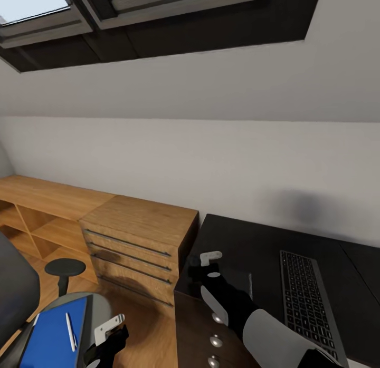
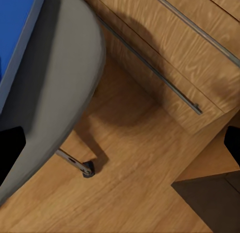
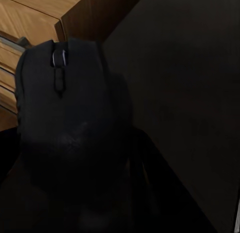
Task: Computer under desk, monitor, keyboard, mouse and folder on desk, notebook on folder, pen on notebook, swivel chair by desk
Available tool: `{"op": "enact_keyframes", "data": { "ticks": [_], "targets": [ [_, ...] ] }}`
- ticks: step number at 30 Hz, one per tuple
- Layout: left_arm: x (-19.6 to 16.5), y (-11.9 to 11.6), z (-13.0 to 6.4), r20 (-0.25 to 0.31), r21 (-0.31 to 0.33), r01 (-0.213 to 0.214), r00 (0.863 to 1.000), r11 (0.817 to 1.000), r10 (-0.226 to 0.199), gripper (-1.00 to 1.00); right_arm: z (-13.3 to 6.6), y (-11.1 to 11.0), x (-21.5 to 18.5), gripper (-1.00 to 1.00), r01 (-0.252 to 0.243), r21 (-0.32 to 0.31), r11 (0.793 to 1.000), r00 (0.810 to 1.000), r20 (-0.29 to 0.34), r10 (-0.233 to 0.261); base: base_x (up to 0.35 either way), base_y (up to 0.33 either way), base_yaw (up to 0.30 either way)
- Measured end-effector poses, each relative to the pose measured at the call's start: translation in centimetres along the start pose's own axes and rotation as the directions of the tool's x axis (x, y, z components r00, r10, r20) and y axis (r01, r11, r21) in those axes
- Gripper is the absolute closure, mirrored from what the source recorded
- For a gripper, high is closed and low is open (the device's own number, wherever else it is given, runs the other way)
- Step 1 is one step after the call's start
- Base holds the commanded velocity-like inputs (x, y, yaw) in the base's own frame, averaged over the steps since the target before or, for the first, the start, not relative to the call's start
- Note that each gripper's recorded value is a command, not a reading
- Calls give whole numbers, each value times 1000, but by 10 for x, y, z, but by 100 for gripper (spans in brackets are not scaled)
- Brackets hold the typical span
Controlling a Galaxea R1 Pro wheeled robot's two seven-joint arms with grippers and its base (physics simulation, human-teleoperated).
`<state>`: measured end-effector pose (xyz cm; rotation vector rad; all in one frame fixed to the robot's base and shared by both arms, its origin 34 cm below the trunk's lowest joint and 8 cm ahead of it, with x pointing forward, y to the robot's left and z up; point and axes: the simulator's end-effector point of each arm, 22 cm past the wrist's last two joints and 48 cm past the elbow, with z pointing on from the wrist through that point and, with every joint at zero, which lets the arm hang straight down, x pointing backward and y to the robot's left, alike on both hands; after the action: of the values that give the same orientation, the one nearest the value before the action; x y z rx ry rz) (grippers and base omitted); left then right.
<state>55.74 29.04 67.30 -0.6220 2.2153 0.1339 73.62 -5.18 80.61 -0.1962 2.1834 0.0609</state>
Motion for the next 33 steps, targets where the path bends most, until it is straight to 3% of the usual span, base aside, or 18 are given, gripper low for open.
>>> {"op": "enact_keyframes", "data": {
  "ticks": [6, 7, 8, 12, 33],
  "targets": [
    [-1, -3, 5, 24, 9, 15, 1000, 1000, -15, -100, 5, 0, 8, 100, 2, 1, 1000, 1000, 1, -2, 0, 0, 0],
    [-4, -5, 5, 42, 13, 27, 999, 1000, -28, -100, 6, 0, 9, 100, 2, 1, 1000, 1000, 0, -2, 0, 0, 0],
    [-16, -6, 3, 101, 21, 68, 992, 997, -70, -100, 7, 1, 11, 100, 4, 1, 1000, 1000, -3, -4, 0, 0, 0],
    [-14, -6, -11, 144, 57, 114, 982, 992, -121, -100, 11, 1, 18, 100, 8, 0, 1000, 1000, -13, -8, 0, 0, 0],
    [15, 2, 7, 149, 62, 117, 981, 991, -125, -100, 30, 2, 49, 100, 9, 1, 1000, 1000, -14, -9, 0, 0, 0]
  ]
}}
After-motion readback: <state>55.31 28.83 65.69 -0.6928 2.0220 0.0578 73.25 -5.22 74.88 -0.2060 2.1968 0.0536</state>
